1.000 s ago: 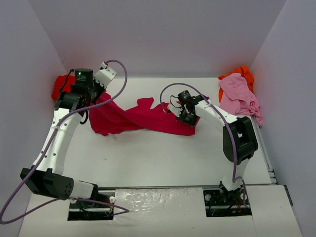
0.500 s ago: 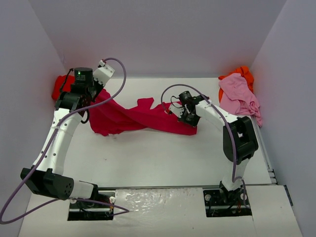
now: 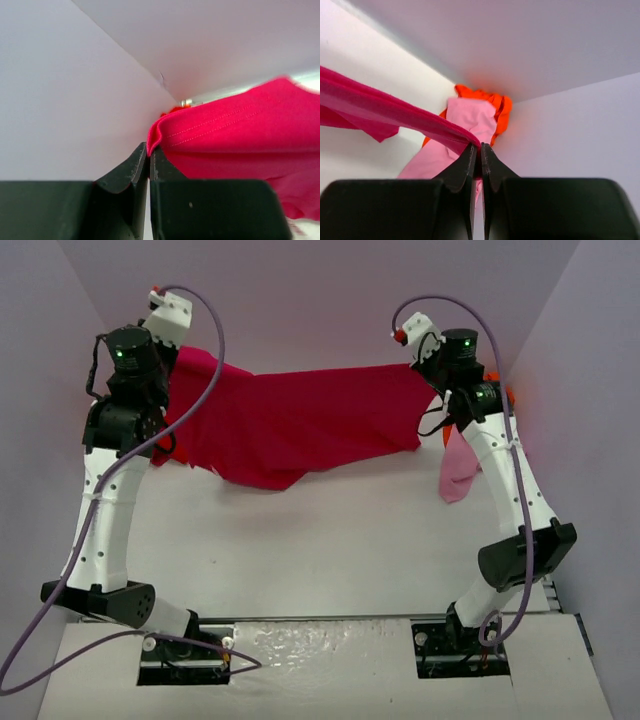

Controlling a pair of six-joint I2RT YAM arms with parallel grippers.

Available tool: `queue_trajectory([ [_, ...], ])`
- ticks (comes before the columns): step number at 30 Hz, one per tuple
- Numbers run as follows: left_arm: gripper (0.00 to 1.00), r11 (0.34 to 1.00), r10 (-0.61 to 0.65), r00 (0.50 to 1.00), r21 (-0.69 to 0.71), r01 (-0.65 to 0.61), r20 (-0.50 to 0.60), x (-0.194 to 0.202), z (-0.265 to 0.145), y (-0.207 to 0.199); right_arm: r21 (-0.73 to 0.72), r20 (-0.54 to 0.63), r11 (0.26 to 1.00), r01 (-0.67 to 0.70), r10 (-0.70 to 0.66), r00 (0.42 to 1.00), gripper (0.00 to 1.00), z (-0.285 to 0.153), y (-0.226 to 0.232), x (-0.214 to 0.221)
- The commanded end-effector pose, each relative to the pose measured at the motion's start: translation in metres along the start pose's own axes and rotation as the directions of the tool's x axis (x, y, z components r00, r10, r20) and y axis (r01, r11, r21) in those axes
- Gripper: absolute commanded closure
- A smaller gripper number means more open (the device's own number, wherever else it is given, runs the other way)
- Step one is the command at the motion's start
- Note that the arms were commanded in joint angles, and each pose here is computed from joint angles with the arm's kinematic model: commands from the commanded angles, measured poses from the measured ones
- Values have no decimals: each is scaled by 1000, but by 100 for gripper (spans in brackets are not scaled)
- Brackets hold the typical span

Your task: Fold and stack the t-shirts

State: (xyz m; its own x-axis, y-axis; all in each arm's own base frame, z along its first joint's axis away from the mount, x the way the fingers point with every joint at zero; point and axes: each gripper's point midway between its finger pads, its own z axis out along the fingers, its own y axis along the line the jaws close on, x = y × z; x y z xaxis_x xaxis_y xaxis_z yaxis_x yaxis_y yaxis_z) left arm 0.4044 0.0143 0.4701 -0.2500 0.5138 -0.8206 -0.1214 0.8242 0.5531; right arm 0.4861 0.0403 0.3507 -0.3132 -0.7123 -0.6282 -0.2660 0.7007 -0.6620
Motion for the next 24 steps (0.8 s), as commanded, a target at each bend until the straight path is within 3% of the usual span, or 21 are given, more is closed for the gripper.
queue_trajectory([
  [1, 100, 982, -145, 970, -88, 165, 197, -55, -52, 59, 174, 253, 977, -126, 79, 964, 100, -80, -64, -55],
  [7, 100, 976, -214, 937, 18, 217, 276, -73, -103, 71, 147, 378, 968, -203, 135, 916, 100, -147, -77, -65],
  [14, 100, 963, -238, 872, 220, 155, 428, -101, -185, 74, 75, 432, 977, -202, 151, 889, 100, -188, -73, -56],
  [24, 100, 965, -242, 797, 221, 139, 553, -115, -254, 104, 24, 526, 976, -216, 171, 833, 100, -246, -87, -70],
])
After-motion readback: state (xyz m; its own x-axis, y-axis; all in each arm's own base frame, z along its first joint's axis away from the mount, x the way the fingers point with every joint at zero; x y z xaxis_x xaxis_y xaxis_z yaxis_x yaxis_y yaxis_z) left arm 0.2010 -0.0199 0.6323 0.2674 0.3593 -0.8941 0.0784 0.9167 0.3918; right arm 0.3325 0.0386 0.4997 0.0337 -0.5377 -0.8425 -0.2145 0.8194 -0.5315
